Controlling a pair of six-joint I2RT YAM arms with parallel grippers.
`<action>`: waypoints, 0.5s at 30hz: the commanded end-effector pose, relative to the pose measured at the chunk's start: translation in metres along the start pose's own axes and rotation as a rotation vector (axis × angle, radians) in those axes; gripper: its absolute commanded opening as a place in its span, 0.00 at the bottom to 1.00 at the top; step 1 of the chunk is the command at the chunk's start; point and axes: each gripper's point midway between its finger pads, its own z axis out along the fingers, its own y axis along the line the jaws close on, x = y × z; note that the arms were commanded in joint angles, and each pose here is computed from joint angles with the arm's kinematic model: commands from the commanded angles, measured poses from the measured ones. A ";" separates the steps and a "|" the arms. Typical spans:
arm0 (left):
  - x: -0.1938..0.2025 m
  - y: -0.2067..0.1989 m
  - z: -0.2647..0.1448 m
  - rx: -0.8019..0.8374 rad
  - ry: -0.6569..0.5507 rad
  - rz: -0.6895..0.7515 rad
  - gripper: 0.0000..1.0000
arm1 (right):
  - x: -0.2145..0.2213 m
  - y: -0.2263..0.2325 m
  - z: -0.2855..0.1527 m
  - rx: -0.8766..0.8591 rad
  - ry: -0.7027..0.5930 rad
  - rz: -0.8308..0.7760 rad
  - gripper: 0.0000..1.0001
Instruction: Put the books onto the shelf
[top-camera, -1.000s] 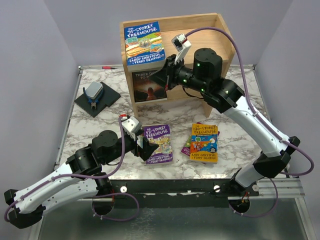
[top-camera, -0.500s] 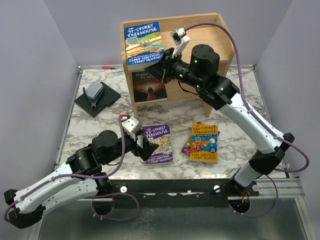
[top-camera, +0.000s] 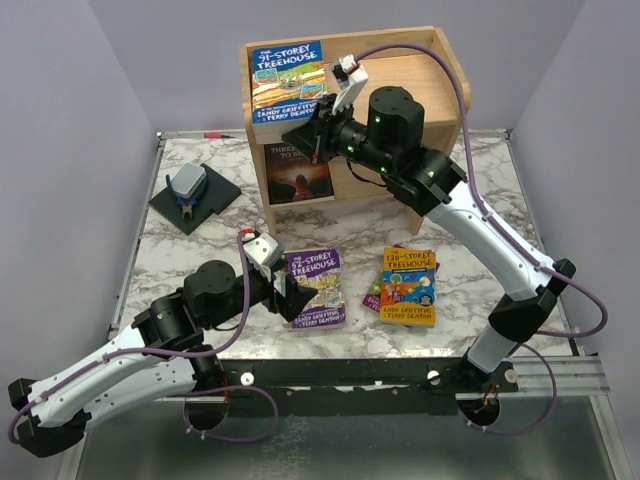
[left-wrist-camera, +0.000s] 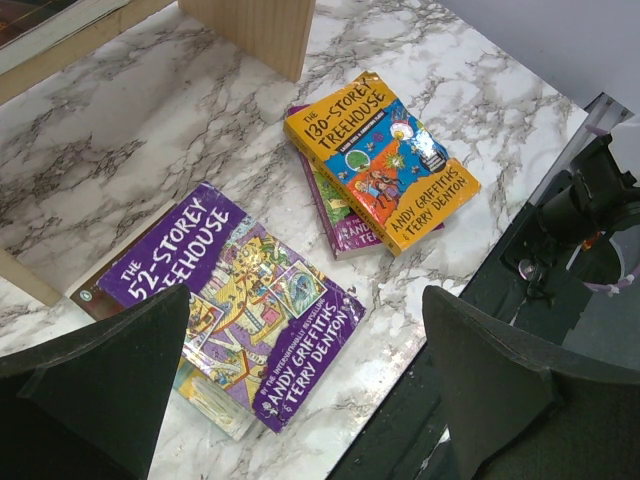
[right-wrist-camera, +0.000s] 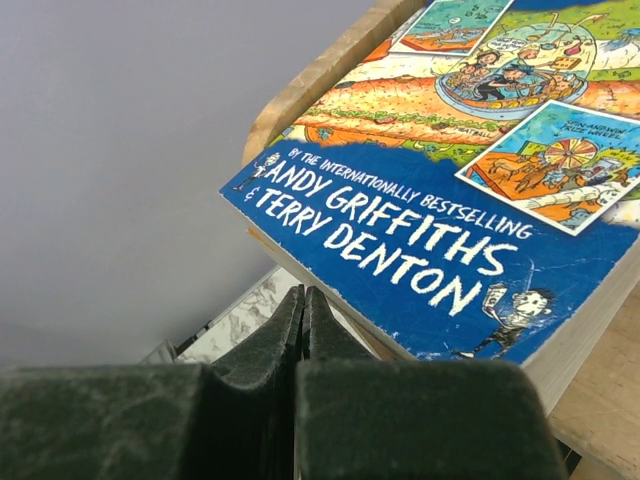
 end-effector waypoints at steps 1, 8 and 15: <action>0.004 0.004 0.001 -0.013 0.012 0.015 0.99 | -0.018 -0.007 0.003 0.053 -0.053 -0.048 0.01; 0.005 0.004 0.002 -0.014 0.018 0.014 0.99 | -0.017 -0.001 -0.013 0.038 -0.007 -0.067 0.01; 0.007 0.003 0.004 -0.011 0.027 0.015 0.99 | -0.033 -0.005 -0.049 0.100 -0.044 -0.081 0.04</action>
